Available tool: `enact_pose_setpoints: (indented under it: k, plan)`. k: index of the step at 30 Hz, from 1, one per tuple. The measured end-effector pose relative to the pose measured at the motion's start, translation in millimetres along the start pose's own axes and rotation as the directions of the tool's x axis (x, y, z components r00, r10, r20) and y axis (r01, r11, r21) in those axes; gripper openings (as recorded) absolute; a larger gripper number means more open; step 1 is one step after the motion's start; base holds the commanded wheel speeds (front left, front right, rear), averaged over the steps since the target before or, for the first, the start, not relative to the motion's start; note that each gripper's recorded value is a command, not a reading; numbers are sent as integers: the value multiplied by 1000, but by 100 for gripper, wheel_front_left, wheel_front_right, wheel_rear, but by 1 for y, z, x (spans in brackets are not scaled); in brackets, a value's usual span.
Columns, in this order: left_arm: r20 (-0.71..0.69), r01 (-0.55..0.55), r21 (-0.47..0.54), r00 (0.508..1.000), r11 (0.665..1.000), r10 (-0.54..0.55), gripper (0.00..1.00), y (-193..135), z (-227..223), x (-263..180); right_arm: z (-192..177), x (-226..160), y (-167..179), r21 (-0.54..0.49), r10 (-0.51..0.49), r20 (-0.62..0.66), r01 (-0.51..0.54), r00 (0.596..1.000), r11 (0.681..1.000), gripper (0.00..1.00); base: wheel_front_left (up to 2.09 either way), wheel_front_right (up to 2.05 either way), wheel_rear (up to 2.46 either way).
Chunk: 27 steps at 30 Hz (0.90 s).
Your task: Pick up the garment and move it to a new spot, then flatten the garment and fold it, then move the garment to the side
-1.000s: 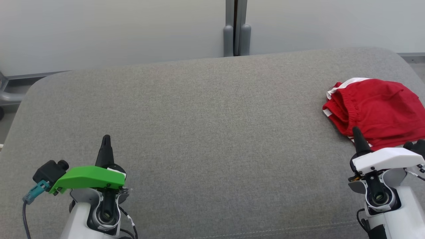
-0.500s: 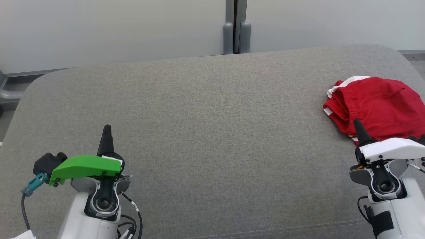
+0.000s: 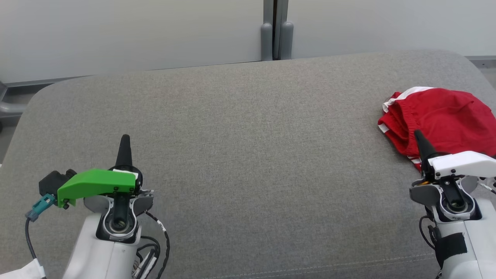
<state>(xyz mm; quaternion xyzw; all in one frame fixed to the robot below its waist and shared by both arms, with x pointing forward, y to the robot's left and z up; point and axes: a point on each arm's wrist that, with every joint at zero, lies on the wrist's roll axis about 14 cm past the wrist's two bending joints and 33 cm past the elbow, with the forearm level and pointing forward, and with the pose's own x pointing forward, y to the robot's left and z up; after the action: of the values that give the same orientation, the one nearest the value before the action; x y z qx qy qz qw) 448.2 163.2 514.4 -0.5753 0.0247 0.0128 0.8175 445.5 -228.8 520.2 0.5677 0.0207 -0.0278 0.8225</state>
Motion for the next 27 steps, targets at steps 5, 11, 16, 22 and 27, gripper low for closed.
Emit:
enact_pose_setpoints:
  k: [5,11,16,22,27]
  plan:
    - [0,1,-41,1000,999,-1,0,-3,0,4,1,4,1,48,3,-3,-2,1000,999,0,0,0,0]
    - [4,5,-99,1000,995,-4,0,-6,1,9,3,9,4,112,8,-6,-7,1000,994,0,0,0,0]
    - [3,7,-143,1000,990,-6,0,-8,1,13,5,12,5,155,10,-4,-9,1000,988,0,0,0,0]
    - [3,8,-183,1000,983,-7,0,-11,1,17,7,16,7,205,18,-6,-16,1000,979,0,0,0,0]
    - [4,12,-224,1000,975,-12,0,-14,0,20,8,19,7,243,19,-6,-17,1000,970,0,0,0,0]
